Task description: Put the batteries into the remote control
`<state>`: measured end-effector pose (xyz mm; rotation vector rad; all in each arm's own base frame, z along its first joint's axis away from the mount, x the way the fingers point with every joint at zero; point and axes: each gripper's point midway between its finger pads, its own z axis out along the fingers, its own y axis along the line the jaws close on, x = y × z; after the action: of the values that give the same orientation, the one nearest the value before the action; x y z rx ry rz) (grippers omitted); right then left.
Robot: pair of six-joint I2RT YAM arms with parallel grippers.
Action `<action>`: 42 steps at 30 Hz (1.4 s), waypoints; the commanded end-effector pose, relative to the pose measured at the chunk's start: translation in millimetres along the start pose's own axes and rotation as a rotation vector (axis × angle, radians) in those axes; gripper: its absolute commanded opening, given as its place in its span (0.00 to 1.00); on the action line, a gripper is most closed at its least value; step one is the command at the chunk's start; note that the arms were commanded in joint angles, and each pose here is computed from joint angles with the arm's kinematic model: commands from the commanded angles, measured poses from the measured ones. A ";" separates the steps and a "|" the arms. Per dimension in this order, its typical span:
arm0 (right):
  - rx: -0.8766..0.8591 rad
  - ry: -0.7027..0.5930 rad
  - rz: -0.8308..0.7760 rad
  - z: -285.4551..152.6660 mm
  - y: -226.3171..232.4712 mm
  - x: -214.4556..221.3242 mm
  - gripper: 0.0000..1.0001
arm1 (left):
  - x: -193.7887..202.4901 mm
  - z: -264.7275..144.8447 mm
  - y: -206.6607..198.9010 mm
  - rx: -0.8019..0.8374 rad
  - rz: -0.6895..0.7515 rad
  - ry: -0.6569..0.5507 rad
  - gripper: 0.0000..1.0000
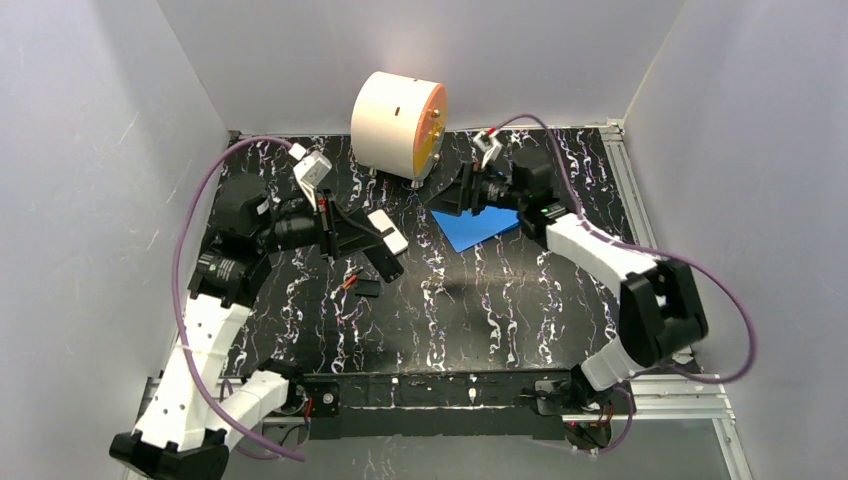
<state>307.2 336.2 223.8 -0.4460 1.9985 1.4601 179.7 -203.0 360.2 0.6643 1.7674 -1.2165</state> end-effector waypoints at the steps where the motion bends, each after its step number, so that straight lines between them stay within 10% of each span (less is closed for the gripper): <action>1: -0.327 -0.023 -0.155 -36.9 115.3 -30.5 0.92 | -18.8 3.8 -30.8 0.204 -0.031 -0.004 0.00; 19: -0.563 0.081 -0.189 -48.1 203.6 -9.4 0.83 | -54.0 22.1 -22.8 0.248 -0.091 -0.067 0.00; 25: -0.607 0.124 -0.211 -36.8 220.1 -0.3 0.64 | -64.7 27.4 -7.7 0.164 -0.096 -0.131 0.00; 31: -0.638 0.163 -0.164 -31.3 223.4 -1.7 0.19 | -78.5 28.8 3.1 0.096 -0.121 -0.215 0.07; 36: -0.598 0.028 -0.154 -26.4 226.7 -24.7 0.14 | -97.4 30.8 7.9 0.103 -0.236 -0.335 0.47; 42: -0.650 -0.096 -0.078 -24.5 233.2 -43.7 0.15 | -97.4 34.6 12.6 0.137 -0.292 -0.413 0.32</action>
<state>186.4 387.1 397.8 -0.8043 1.5338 1.9806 249.7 -228.2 415.8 0.2592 1.5860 -1.5221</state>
